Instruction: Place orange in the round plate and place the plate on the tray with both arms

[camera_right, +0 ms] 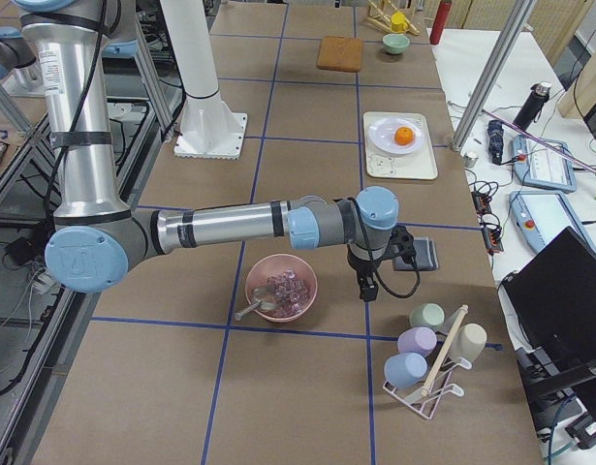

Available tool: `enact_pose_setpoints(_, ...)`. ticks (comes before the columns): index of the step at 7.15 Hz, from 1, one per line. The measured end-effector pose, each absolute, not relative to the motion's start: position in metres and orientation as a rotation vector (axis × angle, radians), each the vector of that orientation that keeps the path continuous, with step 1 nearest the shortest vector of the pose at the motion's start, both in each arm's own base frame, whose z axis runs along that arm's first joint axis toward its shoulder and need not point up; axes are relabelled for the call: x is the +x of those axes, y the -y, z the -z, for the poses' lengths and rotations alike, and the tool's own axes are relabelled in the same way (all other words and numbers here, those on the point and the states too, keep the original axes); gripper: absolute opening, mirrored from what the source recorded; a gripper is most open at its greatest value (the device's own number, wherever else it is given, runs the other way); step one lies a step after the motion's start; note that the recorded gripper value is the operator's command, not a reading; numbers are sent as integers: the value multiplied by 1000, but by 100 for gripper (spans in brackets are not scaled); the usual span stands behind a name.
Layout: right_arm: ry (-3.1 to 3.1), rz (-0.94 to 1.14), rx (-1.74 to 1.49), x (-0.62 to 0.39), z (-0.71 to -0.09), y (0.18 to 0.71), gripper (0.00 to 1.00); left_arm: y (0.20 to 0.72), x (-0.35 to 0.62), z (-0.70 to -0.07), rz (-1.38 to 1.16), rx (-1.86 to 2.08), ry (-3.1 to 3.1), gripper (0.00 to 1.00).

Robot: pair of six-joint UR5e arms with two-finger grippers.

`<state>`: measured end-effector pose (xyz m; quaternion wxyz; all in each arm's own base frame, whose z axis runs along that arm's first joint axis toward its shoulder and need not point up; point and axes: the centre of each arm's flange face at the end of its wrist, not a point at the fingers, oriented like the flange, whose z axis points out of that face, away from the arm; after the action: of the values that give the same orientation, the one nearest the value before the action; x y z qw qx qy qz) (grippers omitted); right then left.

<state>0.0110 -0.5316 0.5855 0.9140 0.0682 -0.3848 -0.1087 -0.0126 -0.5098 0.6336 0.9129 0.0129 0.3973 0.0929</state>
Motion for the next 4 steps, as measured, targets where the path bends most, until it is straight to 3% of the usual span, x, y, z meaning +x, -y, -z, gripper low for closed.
enact_pose_setpoints(4,793,211,116,14,-590,529,100,507,-16,-627,-155,-22,-828,98)
